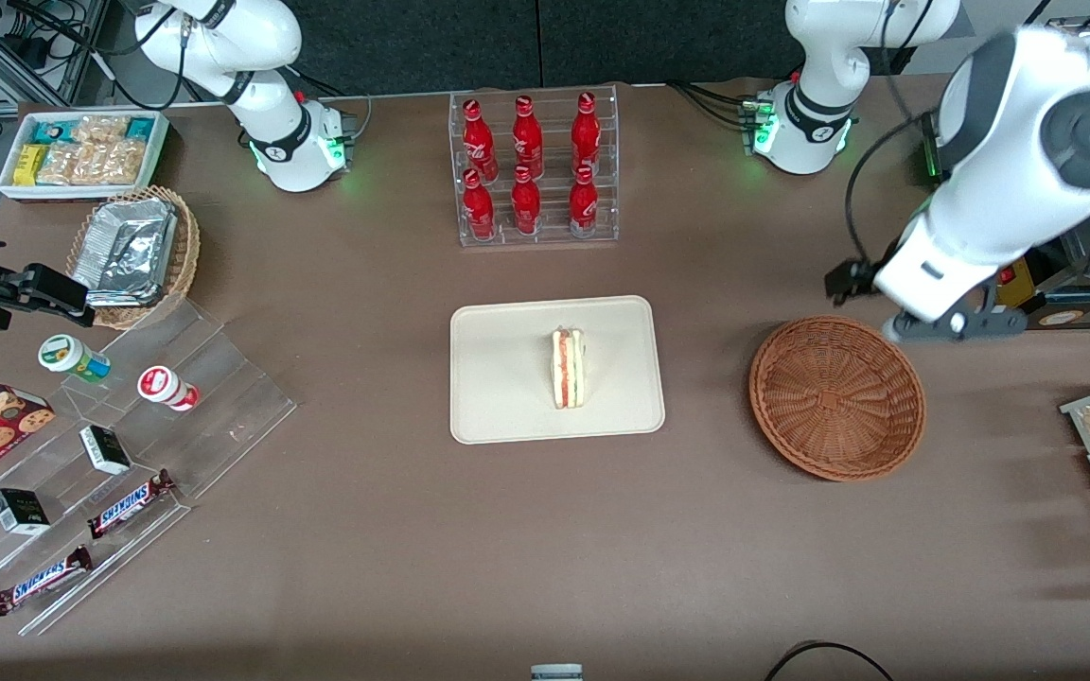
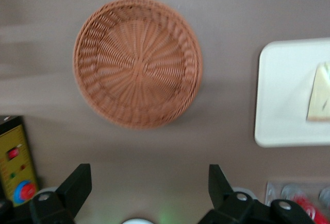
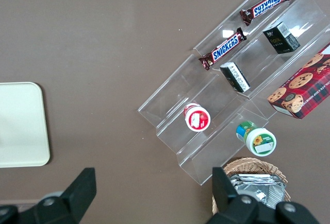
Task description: Place sandwich from basket to tray
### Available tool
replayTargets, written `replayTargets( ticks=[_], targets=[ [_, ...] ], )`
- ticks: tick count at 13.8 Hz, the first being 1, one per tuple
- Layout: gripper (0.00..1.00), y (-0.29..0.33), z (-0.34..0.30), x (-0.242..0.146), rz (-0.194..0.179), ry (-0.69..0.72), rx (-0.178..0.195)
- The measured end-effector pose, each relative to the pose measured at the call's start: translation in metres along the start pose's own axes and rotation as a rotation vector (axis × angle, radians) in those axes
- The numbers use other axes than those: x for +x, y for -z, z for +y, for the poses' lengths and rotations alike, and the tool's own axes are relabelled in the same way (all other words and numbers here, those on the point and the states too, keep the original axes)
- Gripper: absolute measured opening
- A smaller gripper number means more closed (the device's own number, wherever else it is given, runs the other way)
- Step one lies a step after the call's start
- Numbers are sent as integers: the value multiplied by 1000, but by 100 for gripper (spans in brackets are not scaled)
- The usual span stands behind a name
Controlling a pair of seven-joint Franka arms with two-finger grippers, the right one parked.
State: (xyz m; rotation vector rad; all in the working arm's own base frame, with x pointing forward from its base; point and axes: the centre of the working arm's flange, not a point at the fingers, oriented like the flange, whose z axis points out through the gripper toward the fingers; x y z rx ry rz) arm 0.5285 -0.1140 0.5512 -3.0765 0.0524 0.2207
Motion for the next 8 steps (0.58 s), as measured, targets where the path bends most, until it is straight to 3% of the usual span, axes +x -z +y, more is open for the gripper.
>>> replayTargets(
  ticks=[4,8],
  targets=[
    [100,34,-35,-25,11,-37,-5],
    [100,48,-68,-22,39,-41,-21]
  ],
)
